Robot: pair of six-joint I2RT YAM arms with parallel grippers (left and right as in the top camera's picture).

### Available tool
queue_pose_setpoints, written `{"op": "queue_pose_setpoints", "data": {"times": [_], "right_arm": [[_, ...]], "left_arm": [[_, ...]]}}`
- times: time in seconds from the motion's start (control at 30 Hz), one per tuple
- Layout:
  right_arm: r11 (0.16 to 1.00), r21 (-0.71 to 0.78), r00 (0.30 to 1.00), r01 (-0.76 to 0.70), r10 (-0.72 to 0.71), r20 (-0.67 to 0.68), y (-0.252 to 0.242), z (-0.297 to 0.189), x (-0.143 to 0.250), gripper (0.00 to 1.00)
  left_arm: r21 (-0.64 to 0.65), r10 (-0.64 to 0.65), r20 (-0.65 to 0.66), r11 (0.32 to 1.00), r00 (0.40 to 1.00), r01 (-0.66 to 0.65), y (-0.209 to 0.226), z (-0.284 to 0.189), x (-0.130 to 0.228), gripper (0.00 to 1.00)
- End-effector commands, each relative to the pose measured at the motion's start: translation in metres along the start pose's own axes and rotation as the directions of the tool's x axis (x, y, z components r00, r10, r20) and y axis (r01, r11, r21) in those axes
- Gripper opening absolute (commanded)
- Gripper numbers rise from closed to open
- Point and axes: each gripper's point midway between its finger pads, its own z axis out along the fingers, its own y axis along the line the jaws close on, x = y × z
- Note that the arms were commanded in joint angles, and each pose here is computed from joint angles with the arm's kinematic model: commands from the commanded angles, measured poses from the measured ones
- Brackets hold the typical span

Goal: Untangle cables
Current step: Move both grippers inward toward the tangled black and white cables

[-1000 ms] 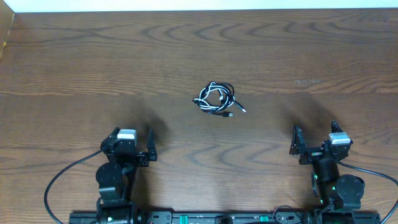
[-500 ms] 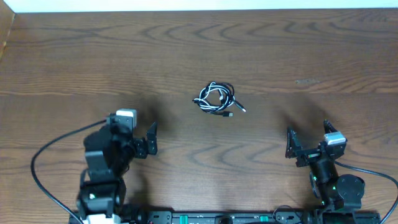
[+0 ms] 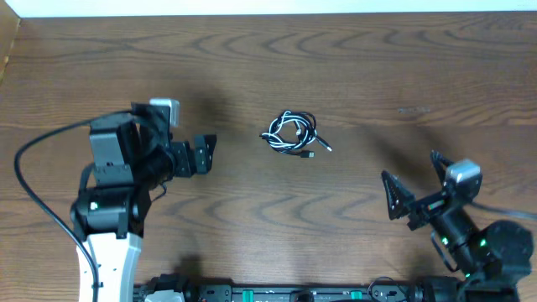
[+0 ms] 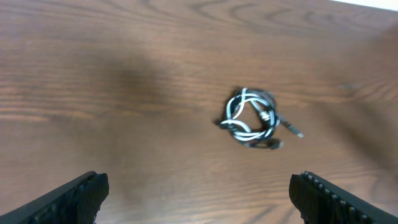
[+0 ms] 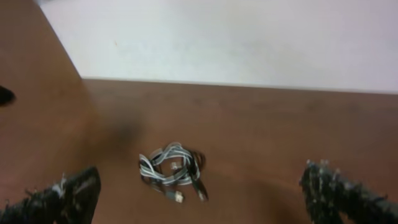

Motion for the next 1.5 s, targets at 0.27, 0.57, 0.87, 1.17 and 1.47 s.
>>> {"op": "queue_pose_setpoints", "data": {"times": [0.27,0.57,0.87,1.17,1.47], "right_arm": [[0.973,-0.111,0.938,-0.201,0.159,-0.308,0.02,0.038,-0.049,0.99],[0.937,-0.207,0.904,-0.282,0.187,-0.384,0.013,0.094,-0.06,0.99],[0.904,-0.144,0.834,-0.403,0.298,-0.464,0.001,0.115,-0.037,0.91],[0.917,-0.038,0.789,-0.398,0.321,-0.524,-0.005,0.116,-0.013,0.88],[0.938,0.008,0.787,-0.347,0.296,-0.542,-0.002,0.119,-0.002,0.9]], "left_arm": [[0.189,0.078,-0.021,0.979,0.997,-0.072,-0.072,0.013,-0.042,0.98],[0.261,0.075,-0.147,0.965,0.986,-0.034,-0.09,0.059,-0.05,0.98],[0.187,-0.088,-0.264,0.972,0.96,0.141,-0.074,0.098,-0.035,0.98],[-0.139,-0.519,-0.414,0.848,0.748,0.512,-0.033,0.168,0.016,0.78],[-0.312,-0.729,-0.414,0.676,0.545,0.667,-0.028,0.212,0.052,0.57]]}}
